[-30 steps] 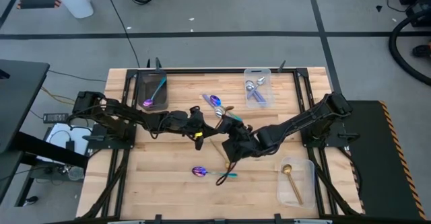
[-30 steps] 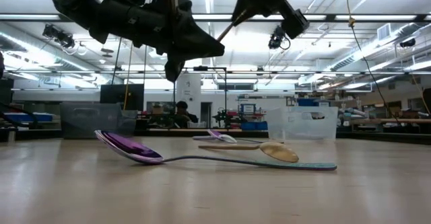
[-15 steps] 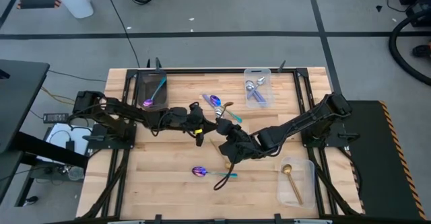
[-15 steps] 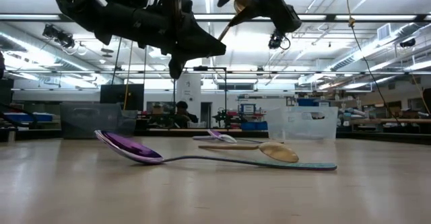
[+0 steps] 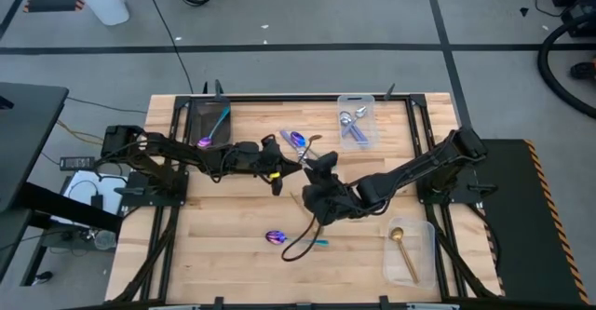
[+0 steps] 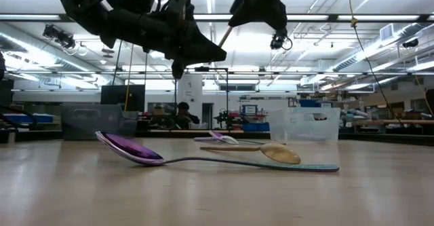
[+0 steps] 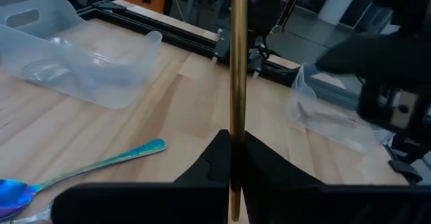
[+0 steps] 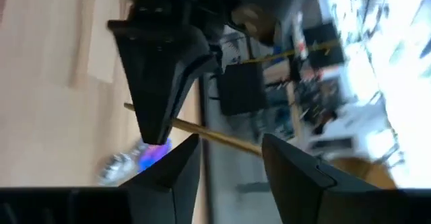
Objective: Sort silverware by color (type)
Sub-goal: Put the gold spoon into the bottom transparent bin
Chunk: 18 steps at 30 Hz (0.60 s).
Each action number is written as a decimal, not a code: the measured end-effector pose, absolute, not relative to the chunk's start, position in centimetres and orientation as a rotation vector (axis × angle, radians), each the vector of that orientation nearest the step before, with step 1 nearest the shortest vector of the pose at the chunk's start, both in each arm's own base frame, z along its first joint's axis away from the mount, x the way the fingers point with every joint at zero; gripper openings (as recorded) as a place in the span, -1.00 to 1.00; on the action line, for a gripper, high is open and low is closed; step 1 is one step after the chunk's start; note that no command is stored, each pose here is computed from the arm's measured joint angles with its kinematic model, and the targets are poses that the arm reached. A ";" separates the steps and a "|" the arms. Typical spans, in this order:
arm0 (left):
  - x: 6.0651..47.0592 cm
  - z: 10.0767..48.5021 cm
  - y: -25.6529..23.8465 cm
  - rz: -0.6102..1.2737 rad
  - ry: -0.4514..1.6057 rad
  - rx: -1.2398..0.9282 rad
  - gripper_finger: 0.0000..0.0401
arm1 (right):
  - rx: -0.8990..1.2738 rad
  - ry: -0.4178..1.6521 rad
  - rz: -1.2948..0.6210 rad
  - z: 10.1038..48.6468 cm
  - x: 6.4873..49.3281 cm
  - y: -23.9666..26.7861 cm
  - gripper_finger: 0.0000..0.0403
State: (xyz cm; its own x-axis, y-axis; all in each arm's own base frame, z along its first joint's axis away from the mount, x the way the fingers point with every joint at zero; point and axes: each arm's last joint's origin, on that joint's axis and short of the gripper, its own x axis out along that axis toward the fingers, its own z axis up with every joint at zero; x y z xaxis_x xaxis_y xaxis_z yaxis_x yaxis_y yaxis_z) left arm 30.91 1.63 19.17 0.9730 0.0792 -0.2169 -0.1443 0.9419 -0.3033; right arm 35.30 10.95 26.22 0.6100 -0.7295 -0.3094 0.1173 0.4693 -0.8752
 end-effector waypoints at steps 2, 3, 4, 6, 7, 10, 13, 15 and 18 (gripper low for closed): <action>30.9 19.2 1.7 0.115 0.204 -0.310 -0.90 | -0.813 0.719 -0.589 26.6 34.9 10.8 -0.19; 30.9 19.2 1.8 0.114 0.204 -0.304 -0.90 | -0.752 0.714 -0.581 26.8 34.5 10.7 -0.20; 30.9 19.2 1.8 0.116 0.204 -0.303 -0.90 | -0.687 0.706 -0.569 27.2 34.2 10.5 -0.22; 30.9 19.2 2.0 0.121 0.200 -0.303 -0.90 | -0.563 0.693 -0.545 27.8 33.7 10.0 -0.24; 30.9 19.3 2.0 0.120 0.195 -0.296 -0.90 | -0.503 0.688 -0.525 28.2 33.5 9.8 -0.25; 30.9 19.5 1.9 0.113 0.175 -0.265 -0.89 | -0.335 0.659 -0.482 29.2 33.0 9.3 -0.28; 31.0 19.7 1.7 0.098 0.159 -0.213 -0.88 | -0.217 0.638 -0.464 29.8 32.8 9.0 -0.30; 31.0 19.8 1.5 0.090 0.149 -0.181 -0.89 | -0.169 0.625 -0.474 30.0 32.7 8.7 -0.31; 31.1 20.1 1.5 0.084 0.120 -0.146 -0.90 | -0.116 0.604 -0.493 30.3 32.5 8.6 -0.31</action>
State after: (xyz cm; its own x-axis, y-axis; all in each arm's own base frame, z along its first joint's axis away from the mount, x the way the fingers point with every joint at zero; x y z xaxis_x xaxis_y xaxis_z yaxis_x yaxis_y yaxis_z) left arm 31.05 1.50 20.09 0.9893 0.0749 -0.1255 -0.0924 0.9858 -0.1402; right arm 32.51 8.59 30.33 0.7116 -0.4768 -0.5160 0.4106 0.8782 -0.2453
